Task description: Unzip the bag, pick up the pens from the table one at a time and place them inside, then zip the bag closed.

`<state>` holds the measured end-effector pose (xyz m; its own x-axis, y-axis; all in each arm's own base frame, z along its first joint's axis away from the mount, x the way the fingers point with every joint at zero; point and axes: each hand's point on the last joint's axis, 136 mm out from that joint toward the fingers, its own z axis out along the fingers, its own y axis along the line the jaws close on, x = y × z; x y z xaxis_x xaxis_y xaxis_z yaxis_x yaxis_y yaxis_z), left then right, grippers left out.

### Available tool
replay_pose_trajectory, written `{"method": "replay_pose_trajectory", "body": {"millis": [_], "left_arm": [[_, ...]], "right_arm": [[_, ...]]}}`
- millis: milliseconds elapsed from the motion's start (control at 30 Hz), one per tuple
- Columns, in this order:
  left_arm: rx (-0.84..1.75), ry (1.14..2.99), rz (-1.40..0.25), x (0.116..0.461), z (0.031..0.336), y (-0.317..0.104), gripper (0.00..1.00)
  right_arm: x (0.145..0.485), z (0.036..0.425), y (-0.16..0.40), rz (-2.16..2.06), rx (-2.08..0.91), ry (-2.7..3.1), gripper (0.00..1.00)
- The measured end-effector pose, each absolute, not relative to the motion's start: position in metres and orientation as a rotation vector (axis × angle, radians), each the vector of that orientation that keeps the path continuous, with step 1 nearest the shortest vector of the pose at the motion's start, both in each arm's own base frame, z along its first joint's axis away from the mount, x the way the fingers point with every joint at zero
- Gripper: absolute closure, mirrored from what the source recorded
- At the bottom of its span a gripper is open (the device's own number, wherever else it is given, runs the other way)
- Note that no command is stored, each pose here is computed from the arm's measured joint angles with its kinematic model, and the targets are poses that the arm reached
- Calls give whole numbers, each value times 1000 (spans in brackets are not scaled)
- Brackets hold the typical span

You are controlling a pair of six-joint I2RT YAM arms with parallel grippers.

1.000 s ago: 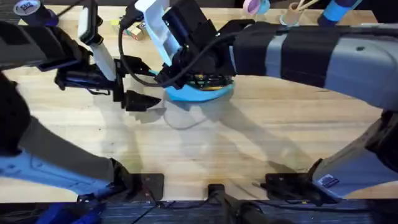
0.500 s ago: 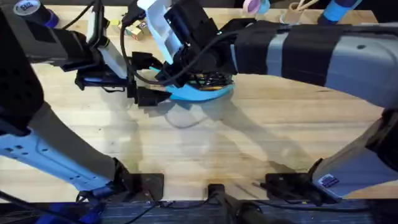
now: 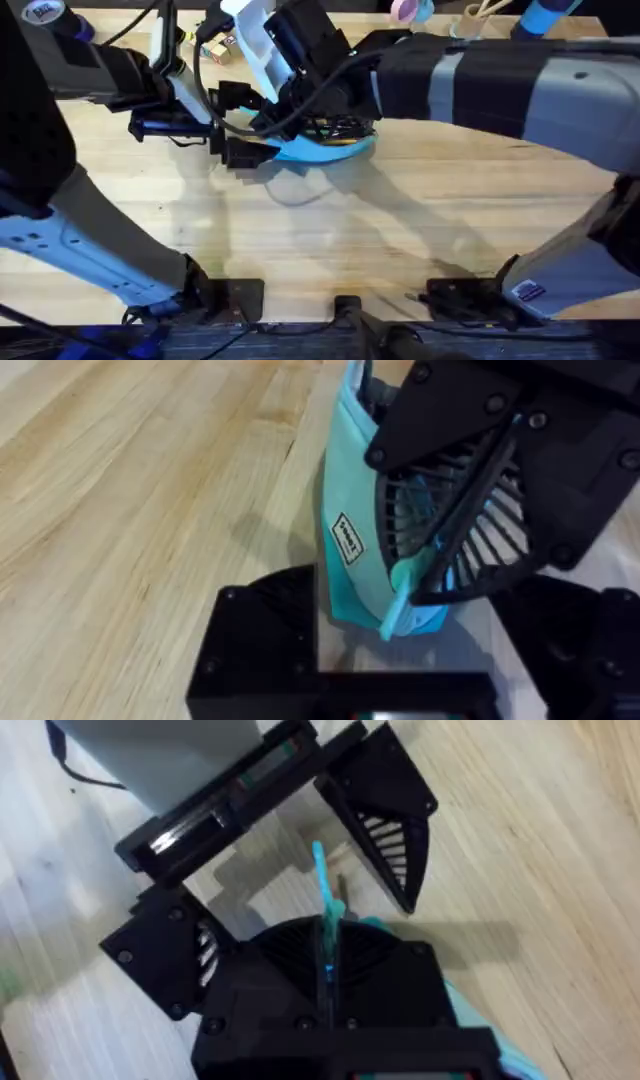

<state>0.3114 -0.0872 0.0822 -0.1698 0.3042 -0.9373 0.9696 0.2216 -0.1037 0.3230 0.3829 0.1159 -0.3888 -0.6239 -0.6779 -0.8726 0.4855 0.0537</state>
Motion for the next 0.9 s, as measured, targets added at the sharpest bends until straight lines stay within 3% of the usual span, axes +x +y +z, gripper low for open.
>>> {"method": "replay_pose_trajectory", "body": {"millis": [133, 200, 367, 533, 900], "left_arm": [[1232, 1647, -987, 310, 80, -91, 112], [1249, 1649, -986, 310, 78, -94, 204], [1274, 1664, -992, 310, 75, -101, 628], [1277, 1670, -989, 311, 73, -101, 915], [1264, 1665, -999, 312, 74, -101, 956]], "right_arm": [[323, 116, 383, 547, -1229, 2142, 970], [323, 116, 383, 547, -1229, 2141, 970], [323, 116, 383, 548, -1229, 2141, 972], [325, 116, 382, 540, -1224, 2142, 971], [335, 117, 372, 579, -1192, 2158, 971]]}}
